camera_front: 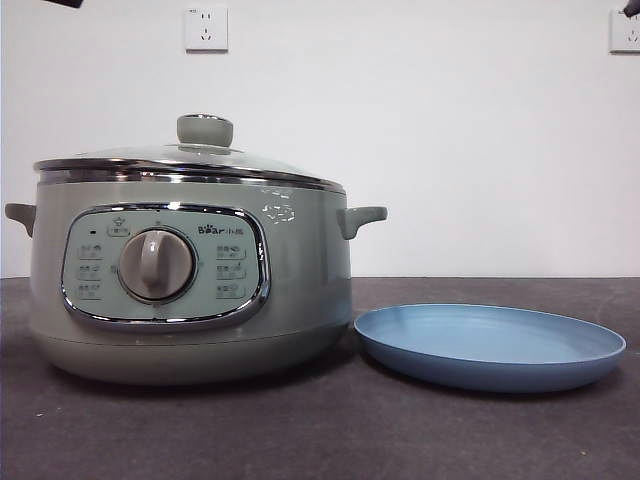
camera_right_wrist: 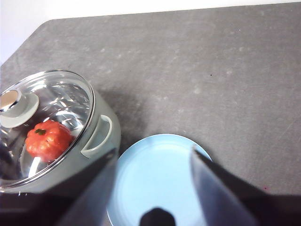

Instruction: Take the pumpkin out from the steamer,put the pumpkin in the blue plate,close the lid

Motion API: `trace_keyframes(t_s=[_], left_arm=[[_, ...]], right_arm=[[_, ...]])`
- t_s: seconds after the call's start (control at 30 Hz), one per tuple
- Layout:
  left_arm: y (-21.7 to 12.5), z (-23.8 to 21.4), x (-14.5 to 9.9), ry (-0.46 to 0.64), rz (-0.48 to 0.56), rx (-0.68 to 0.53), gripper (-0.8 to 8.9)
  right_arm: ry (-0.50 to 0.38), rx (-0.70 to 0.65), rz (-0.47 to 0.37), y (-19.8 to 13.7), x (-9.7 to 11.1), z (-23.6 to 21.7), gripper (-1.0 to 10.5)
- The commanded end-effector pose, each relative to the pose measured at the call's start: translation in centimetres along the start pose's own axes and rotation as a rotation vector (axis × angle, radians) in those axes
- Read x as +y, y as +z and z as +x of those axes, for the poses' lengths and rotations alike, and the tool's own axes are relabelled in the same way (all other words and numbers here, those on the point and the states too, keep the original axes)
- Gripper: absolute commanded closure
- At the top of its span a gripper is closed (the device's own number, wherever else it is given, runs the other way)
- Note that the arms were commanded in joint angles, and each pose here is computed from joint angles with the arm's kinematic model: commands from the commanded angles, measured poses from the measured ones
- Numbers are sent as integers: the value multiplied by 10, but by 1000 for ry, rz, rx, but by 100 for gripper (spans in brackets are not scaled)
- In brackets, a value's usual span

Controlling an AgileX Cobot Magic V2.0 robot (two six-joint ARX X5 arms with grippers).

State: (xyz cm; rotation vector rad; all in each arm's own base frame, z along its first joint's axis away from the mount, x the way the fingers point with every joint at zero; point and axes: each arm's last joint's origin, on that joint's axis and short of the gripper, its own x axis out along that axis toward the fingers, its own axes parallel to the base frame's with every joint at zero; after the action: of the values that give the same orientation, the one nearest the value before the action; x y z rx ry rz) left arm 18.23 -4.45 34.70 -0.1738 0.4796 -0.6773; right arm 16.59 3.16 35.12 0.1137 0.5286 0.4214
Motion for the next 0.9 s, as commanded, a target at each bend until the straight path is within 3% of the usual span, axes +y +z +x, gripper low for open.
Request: trace_keyframes(t_s=[0.03, 0.47, 0.7, 0.9], left_arm=[[5, 8, -3, -16, 5, -6, 368], [29, 85, -17, 72, 139, 189, 374], [16, 125, -14, 155, 182, 302, 374], [10, 133, -14, 173, 214, 341, 375]], right_arm=[[0, -1, 9, 0, 0, 0, 492], [8, 48, 19, -5, 2, 1, 502], [5, 56, 20, -5, 1, 1, 505], [4, 57, 19, -6, 1, 1, 506]])
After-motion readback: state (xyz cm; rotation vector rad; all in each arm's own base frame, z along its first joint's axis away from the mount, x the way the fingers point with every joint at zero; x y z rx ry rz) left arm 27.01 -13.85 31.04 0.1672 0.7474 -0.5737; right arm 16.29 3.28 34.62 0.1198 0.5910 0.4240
